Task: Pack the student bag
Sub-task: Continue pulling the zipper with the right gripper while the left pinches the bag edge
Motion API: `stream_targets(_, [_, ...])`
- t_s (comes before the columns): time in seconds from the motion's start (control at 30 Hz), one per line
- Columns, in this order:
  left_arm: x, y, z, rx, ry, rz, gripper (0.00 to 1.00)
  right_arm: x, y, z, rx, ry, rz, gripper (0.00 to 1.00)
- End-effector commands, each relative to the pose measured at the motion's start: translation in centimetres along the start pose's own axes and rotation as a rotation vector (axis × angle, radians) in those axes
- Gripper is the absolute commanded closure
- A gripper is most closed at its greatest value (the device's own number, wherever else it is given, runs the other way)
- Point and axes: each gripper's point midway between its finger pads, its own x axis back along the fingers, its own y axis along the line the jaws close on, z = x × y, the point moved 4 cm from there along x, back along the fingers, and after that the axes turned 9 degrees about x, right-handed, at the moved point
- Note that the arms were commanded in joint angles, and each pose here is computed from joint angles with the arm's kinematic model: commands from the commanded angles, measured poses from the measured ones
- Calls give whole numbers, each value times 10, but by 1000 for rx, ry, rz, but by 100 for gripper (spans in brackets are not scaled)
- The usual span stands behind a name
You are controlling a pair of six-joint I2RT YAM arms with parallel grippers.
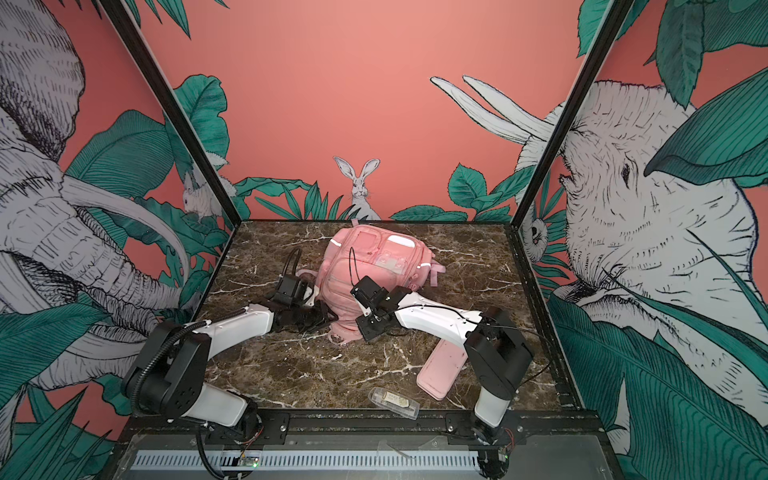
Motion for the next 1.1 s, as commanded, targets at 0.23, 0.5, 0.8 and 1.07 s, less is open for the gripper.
stream_targets(0.23, [18,-2,-26,-106,-65,-66,100,-1,-26,19,-15,76,60,100])
stream_targets(0.5, [37,6,-38,-137,-79,-106,100,2,-84,35,-159,97,98,100])
stream_targets(0.8, [41,11,-37,-151,-67,-110,100,-2,-147,48,-292,121,157,100])
stream_targets(1.07, [41,13,-33,-167,-44,-105,100,-1,-186,44,-382,91,193,100])
